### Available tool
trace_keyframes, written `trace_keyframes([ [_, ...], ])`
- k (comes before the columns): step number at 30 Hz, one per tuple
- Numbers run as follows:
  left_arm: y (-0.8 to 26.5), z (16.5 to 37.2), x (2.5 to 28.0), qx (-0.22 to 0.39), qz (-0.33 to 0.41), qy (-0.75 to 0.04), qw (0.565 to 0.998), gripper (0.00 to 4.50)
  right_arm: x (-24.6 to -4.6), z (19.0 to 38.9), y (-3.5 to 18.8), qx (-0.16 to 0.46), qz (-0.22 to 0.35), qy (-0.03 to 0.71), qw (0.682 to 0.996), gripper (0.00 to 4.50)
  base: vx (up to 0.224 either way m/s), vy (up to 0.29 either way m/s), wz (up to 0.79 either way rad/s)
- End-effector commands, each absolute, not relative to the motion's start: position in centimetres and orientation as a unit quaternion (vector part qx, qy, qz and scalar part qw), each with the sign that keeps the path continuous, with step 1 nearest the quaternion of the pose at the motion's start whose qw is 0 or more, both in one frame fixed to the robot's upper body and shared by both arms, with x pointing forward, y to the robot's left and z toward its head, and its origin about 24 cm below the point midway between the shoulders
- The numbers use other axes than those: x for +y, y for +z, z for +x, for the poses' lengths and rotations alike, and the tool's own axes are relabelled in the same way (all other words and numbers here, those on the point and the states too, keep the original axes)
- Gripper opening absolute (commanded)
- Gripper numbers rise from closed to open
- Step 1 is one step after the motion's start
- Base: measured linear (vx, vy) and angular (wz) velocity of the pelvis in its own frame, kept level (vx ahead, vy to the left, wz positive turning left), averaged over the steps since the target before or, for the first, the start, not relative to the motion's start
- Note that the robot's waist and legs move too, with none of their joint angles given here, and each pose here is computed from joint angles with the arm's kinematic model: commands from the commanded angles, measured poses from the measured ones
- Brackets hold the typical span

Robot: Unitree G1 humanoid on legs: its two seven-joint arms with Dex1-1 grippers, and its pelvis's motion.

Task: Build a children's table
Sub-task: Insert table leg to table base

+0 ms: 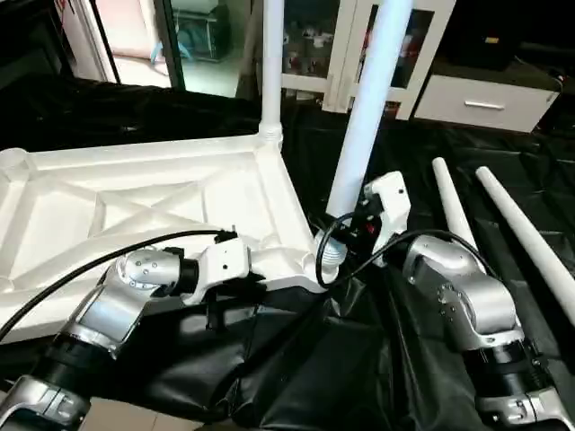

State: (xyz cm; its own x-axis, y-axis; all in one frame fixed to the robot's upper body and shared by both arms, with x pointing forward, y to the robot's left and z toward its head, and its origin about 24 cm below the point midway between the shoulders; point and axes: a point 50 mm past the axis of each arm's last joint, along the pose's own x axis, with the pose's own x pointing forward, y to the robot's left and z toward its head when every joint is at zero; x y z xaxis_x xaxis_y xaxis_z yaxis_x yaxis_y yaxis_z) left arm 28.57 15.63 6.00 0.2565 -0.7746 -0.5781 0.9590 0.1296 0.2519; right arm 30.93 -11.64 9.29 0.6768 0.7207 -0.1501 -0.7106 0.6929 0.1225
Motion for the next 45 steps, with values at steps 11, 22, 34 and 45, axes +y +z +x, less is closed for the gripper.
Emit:
trace_keyframes([
  [11,4.0,27.5,15.4,0.196,0.286,-0.601,0.72,0.02,-11.5,30.0,9.3,0.137,0.025,0.433,0.891,1.86,0.0,0.0,0.0],
  [22,4.1,27.5,15.4,0.197,0.286,-0.601,0.72,0.02,-11.6,30.2,9.0,0.149,0.014,0.431,0.89,1.86,0.0,0.0,0.0],
  [34,4.1,27.5,15.6,0.2,0.292,-0.6,0.717,0.02,-11.4,30.2,7.5,0.161,0.05,0.419,0.892,1.86,0.0,0.0,0.0],
  [45,4.2,27.6,15.7,0.202,0.289,-0.591,0.726,0.02,-12.6,28.9,6.0,0.103,0.128,0.388,0.907,1.86,0.0,0.0,0.0],
])
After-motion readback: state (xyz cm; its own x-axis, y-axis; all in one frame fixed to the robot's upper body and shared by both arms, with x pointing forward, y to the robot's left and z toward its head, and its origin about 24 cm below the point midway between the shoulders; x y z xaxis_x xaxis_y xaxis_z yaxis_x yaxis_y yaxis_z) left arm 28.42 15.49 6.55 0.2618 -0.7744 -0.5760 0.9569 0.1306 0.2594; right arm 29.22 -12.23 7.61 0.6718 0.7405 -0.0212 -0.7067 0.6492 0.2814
